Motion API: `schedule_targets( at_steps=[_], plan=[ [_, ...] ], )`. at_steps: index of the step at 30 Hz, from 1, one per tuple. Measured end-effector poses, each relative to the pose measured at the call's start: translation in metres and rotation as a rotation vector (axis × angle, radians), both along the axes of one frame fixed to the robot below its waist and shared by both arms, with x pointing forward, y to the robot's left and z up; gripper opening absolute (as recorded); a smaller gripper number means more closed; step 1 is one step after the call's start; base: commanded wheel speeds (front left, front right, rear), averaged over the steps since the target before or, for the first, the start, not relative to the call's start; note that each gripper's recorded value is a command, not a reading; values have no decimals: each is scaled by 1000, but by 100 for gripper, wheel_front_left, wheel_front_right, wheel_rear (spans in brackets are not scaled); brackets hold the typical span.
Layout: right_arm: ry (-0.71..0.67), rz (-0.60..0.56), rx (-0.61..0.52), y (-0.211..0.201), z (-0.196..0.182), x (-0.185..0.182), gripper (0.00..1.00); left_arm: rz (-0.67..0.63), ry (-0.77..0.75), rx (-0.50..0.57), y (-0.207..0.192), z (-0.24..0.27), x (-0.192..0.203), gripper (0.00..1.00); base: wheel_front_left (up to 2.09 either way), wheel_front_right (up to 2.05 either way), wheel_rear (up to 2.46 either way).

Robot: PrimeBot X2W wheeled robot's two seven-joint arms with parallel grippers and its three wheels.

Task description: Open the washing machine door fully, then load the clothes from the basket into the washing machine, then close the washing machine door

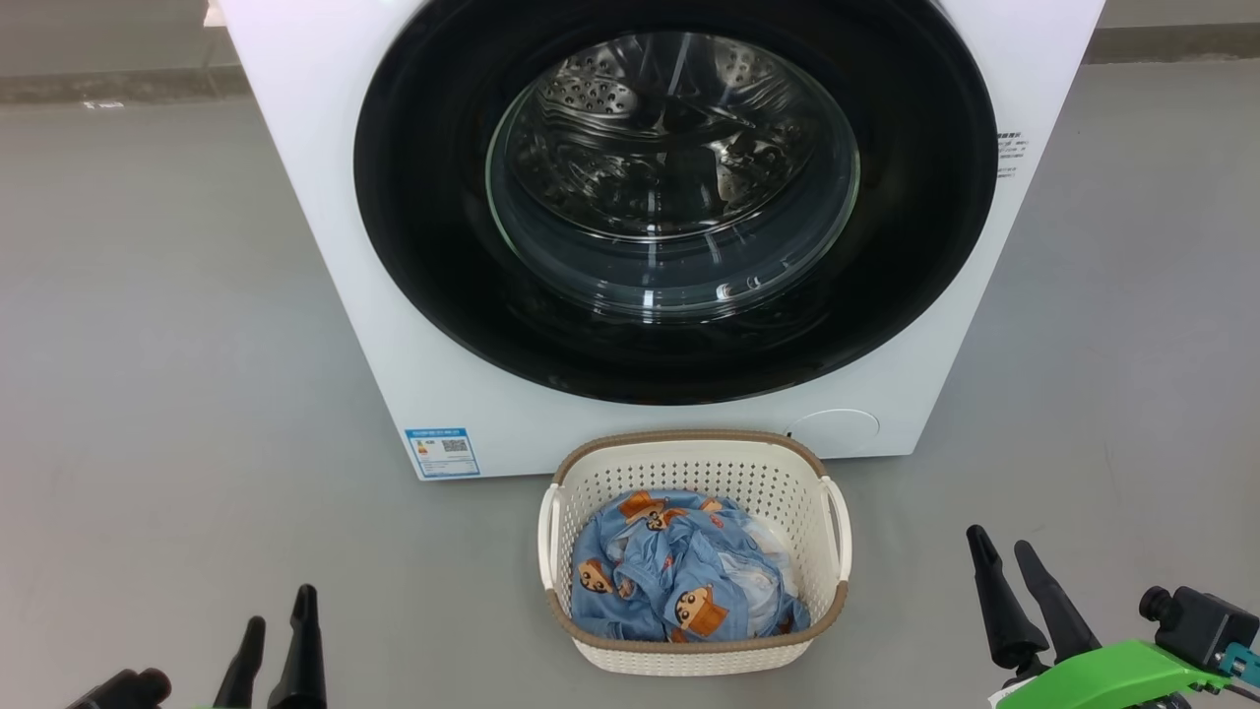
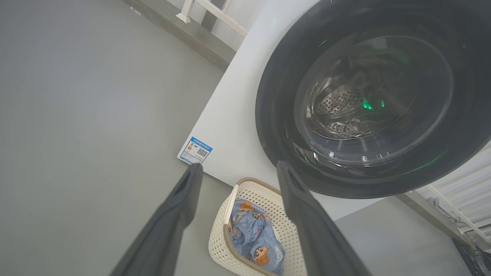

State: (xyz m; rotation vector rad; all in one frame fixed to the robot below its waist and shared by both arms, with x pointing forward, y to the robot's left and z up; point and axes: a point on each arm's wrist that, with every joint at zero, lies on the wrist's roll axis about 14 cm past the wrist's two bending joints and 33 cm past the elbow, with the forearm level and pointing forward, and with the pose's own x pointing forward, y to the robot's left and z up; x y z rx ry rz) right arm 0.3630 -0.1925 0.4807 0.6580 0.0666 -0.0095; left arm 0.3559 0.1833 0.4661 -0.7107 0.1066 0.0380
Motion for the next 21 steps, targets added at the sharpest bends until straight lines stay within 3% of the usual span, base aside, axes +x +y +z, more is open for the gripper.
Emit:
schedule_targets(
  at_steps=[21],
  plan=[
    [-40, 35, -269, 3, 4, 0, 100, -46, -33, 322, 4, 3, -7, 100, 0, 0, 0]
  ],
)
